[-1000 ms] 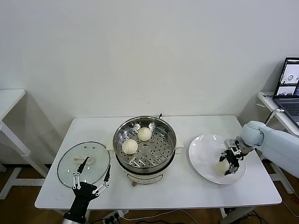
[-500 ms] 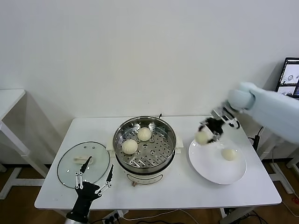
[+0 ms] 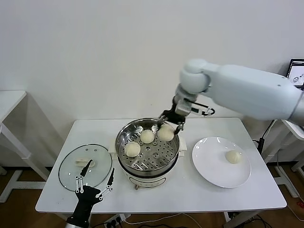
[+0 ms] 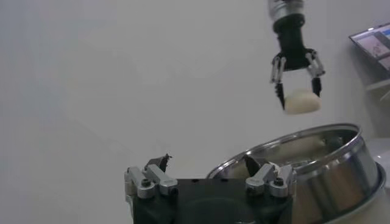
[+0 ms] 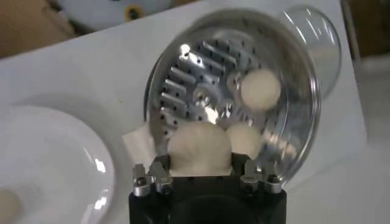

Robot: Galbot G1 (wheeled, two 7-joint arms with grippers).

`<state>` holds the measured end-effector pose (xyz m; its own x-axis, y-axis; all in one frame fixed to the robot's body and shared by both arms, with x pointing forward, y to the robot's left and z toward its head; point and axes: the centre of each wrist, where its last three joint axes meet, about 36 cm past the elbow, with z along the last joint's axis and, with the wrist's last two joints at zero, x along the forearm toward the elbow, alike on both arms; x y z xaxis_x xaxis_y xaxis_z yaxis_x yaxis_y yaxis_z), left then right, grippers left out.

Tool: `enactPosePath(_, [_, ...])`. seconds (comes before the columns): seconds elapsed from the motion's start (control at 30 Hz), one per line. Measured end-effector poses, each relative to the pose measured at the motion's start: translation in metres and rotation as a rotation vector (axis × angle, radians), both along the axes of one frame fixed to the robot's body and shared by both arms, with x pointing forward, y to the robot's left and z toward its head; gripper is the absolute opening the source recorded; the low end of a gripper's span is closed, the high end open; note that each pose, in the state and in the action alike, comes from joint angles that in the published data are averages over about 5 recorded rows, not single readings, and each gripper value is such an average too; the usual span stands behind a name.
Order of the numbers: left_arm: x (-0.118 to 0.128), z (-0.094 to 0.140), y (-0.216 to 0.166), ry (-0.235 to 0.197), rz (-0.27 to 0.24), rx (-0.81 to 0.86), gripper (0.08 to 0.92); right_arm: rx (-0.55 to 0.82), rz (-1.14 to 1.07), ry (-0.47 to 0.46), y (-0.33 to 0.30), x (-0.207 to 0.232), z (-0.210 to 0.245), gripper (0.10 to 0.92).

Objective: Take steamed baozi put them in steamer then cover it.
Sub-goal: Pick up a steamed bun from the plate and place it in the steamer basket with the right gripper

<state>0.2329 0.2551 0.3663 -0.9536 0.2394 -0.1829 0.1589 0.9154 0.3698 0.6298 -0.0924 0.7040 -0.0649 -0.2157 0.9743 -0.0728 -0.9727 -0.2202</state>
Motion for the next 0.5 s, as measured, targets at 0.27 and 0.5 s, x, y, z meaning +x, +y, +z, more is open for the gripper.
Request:
enactPosePath(0.27, [0.001, -0.001, -0.002, -0.003, 0.004, -0.008, 0.823, -0.073, 0.232, -0.007, 0.044, -0.018, -0.028, 0.679])
enactPosePath(0.5, [0.002, -0.002, -0.003, -0.007, 0.005, -0.011, 0.823, -0.104, 0.345, -0.005, 0.063, -0.025, -0.053, 0.683])
